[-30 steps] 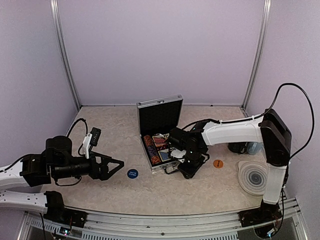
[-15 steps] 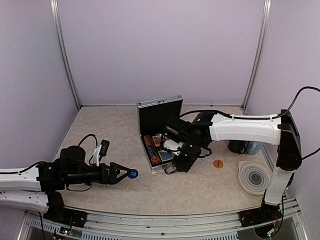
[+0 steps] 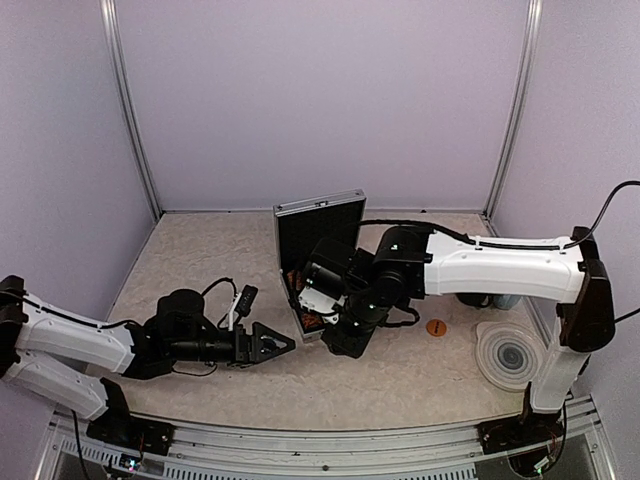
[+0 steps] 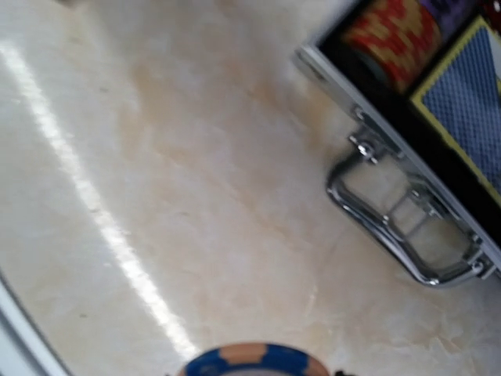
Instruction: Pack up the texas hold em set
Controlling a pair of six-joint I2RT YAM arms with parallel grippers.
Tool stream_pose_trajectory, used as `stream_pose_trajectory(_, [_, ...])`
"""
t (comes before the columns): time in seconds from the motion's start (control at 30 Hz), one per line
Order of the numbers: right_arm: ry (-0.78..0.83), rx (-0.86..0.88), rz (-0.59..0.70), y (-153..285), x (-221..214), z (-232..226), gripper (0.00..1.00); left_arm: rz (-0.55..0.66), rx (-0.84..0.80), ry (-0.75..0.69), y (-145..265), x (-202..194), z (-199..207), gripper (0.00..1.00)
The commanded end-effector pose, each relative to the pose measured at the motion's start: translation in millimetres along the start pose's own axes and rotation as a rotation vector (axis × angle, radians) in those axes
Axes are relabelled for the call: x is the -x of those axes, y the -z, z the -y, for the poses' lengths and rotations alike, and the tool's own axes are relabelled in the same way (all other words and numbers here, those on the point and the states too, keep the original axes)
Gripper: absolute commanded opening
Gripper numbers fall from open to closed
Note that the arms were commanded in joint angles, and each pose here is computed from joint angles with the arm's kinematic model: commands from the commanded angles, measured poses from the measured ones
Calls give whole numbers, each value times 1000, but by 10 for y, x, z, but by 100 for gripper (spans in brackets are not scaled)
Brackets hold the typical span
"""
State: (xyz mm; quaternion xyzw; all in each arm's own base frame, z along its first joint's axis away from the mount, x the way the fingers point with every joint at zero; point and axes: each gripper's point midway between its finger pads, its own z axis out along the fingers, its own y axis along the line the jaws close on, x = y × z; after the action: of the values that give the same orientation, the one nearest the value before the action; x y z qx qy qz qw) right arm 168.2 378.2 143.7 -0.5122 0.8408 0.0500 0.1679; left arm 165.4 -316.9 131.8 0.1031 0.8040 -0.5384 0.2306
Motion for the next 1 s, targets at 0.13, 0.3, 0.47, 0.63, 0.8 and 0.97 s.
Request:
stream_pose_trajectory(0.13, [30, -5, 38, 209, 129, -197, 38, -7, -217, -31, -112, 94, 392, 99])
stream_pose_trajectory(0.3, [56, -1, 43, 229, 162, -309, 38, -13, -231, -45, -135, 118, 447, 99])
stream_pose_trajectory(0.47, [73, 1, 44, 232, 196, -384, 38, -32, -247, -40, -190, 116, 472, 96])
stream_pose_trajectory(0.63, [85, 5, 44, 248, 218, -440, 38, -47, -278, -29, -230, 106, 507, 92])
stream_pose_trajectory(0.8, [92, 5, 43, 247, 228, -469, 39, -60, -306, -19, -251, 95, 544, 89])
stream_pose_trajectory(0.97, [103, 6, 42, 238, 239, -509, 38, -78, -326, -6, -279, 67, 550, 86])
